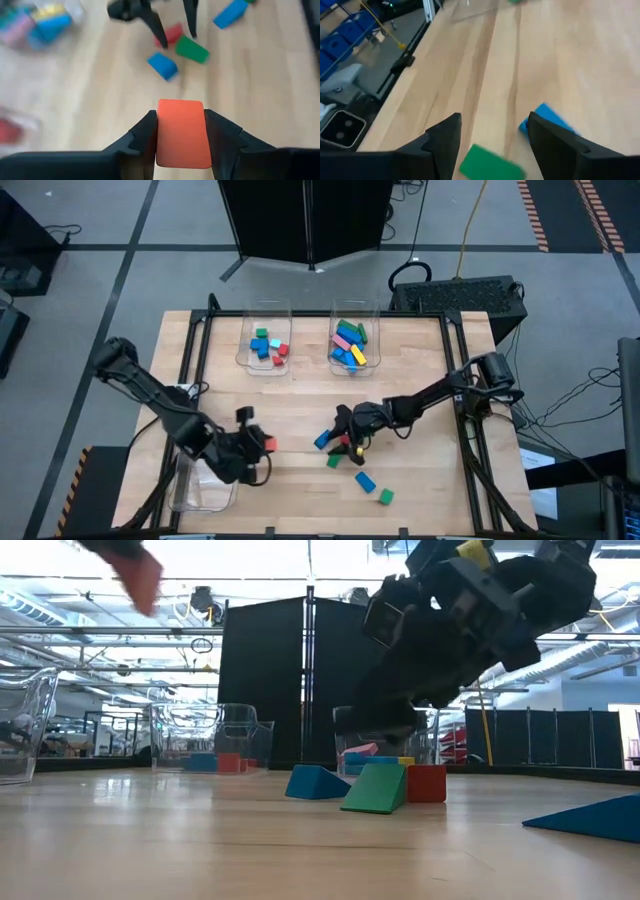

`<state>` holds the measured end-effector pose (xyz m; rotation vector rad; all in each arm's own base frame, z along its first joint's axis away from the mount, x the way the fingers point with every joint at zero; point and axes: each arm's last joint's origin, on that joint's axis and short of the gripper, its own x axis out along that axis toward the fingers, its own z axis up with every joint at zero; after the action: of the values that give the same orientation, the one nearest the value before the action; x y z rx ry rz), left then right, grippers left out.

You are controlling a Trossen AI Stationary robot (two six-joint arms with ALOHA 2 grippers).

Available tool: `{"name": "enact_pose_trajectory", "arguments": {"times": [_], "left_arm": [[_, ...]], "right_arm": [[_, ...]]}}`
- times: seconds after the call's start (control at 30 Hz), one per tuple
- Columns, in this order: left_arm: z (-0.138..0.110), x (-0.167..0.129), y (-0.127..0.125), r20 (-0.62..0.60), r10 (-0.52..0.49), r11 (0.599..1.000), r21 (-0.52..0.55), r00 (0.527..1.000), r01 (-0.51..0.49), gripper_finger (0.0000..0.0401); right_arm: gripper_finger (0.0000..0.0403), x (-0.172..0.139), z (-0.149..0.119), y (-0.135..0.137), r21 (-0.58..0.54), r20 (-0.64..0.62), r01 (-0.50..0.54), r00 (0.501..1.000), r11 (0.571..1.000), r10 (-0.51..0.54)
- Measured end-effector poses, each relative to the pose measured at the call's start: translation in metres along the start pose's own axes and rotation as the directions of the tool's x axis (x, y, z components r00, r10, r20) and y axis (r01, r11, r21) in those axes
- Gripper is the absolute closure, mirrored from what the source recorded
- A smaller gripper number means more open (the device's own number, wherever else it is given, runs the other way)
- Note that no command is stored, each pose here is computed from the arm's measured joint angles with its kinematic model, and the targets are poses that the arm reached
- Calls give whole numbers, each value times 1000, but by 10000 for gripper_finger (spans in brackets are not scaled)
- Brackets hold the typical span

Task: Sort blocks by size
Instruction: Put the orange triangular block into the bottom transparent bin

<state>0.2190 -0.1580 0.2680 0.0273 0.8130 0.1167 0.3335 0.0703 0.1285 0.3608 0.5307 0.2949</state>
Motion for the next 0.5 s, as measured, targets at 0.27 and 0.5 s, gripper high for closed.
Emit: {"name": "enact_pose_trajectory", "arguments": {"times": [0.27,0.5], "left_arm": [[-25,-31,6,-212,-88,984,-171,973,52,275],[-52,-45,8,-405,9,969,-221,914,-108,275]], "right_arm": [[186,3,-3,18,-8,16,-57,998,998,57],[186,5,-8,29,-67,15,-39,999,997,40]]}}
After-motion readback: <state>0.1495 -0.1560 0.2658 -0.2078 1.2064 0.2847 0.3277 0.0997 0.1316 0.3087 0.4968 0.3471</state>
